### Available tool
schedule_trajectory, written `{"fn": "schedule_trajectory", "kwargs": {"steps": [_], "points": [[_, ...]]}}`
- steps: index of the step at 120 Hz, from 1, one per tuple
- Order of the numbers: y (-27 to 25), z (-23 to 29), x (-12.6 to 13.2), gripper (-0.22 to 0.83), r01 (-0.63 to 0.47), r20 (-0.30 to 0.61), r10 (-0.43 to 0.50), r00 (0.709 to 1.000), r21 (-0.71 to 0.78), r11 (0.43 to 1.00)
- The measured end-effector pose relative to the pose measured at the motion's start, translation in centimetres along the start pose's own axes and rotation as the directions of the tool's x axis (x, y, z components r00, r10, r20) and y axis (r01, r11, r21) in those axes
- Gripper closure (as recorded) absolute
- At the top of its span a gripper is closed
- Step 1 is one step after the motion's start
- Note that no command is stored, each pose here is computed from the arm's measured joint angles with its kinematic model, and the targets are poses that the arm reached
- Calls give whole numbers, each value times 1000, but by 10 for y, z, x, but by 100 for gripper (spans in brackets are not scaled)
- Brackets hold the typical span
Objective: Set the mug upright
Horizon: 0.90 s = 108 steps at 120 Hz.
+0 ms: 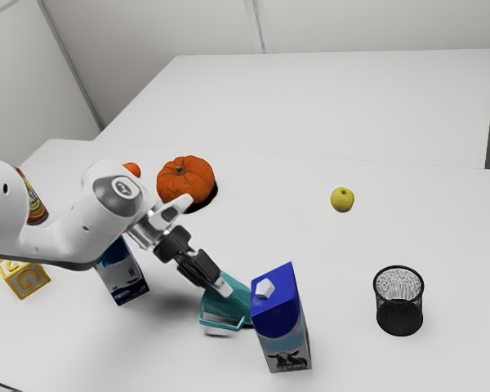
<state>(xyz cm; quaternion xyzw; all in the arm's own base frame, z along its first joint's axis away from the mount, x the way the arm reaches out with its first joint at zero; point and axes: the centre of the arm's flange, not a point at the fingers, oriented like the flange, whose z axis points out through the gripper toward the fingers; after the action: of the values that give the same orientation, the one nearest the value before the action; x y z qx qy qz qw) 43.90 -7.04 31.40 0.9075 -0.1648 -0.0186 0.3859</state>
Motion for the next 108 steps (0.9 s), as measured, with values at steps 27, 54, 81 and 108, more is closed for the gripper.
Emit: {"fn": "schedule_trajectory", "kwargs": {"steps": [27,54,81,108], "points": [[4,-2,3,69,-31,-1,31,1000,1,1000],[11,0,7,74,-62,-1,62,998,18,998],[33,-16,14,75,-121,2,121,993,90,989],[44,-54,29,75,-188,83,171,982,261,947]]}}
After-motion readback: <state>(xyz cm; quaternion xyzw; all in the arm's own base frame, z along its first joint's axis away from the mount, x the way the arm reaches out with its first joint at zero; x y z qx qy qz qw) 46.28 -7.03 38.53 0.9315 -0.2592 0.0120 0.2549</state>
